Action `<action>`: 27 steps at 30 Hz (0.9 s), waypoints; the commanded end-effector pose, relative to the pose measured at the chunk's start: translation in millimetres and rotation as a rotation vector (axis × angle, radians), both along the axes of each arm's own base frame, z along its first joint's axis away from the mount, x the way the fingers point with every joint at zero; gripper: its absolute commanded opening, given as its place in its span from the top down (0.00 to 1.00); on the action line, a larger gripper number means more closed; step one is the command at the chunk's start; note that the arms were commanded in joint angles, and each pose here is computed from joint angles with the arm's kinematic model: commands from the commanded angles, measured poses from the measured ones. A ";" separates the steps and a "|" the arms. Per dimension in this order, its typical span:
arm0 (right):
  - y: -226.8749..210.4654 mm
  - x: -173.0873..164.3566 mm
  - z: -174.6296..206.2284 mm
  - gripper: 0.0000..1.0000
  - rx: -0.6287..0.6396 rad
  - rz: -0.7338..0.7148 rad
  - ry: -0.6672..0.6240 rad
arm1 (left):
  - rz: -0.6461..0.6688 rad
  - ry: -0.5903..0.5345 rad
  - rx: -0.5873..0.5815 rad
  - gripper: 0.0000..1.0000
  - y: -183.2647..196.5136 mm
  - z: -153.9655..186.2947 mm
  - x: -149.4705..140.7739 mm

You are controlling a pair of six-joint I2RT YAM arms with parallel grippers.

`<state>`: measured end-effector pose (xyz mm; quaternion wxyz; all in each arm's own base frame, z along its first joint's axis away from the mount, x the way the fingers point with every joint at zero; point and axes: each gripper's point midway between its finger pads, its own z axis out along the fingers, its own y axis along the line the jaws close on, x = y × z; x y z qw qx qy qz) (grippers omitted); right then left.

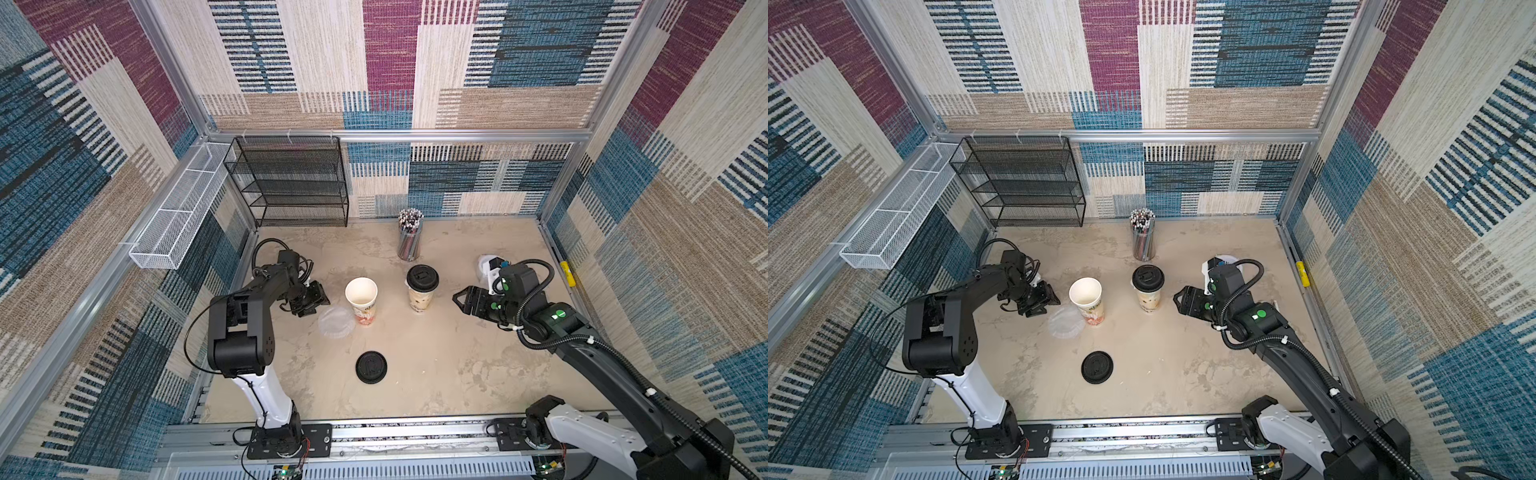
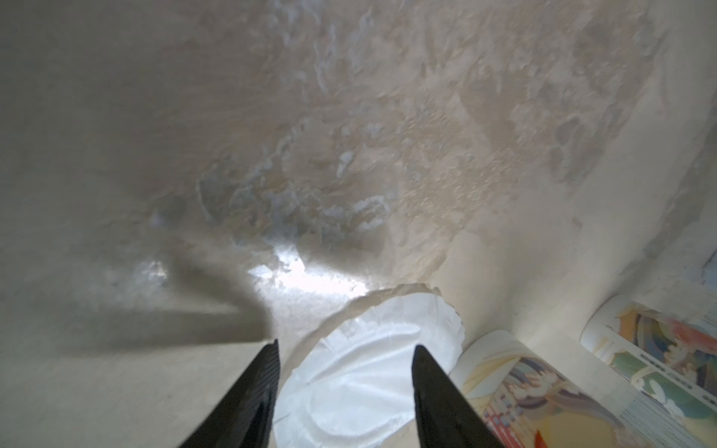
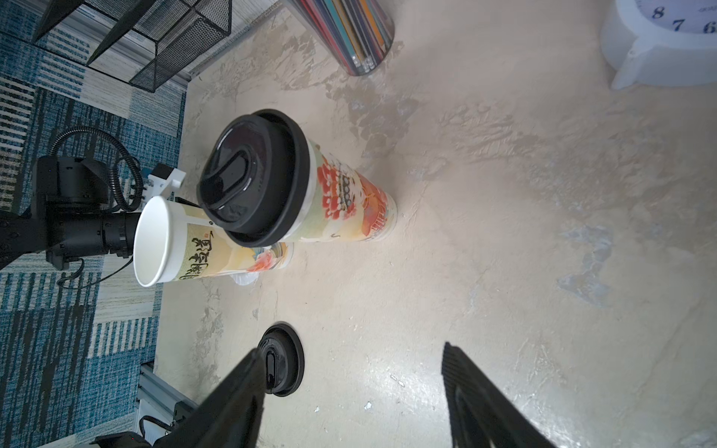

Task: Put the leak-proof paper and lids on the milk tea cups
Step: Pick up the leak-proof paper from the center of the board.

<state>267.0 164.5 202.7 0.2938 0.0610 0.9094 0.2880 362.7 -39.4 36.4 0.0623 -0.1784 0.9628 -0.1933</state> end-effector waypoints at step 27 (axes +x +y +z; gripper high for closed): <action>11.4 -4.1 -8.6 0.25 0.037 0.066 0.009 | 0.185 0.143 -0.013 1.00 -21.7 -20.4 -134.4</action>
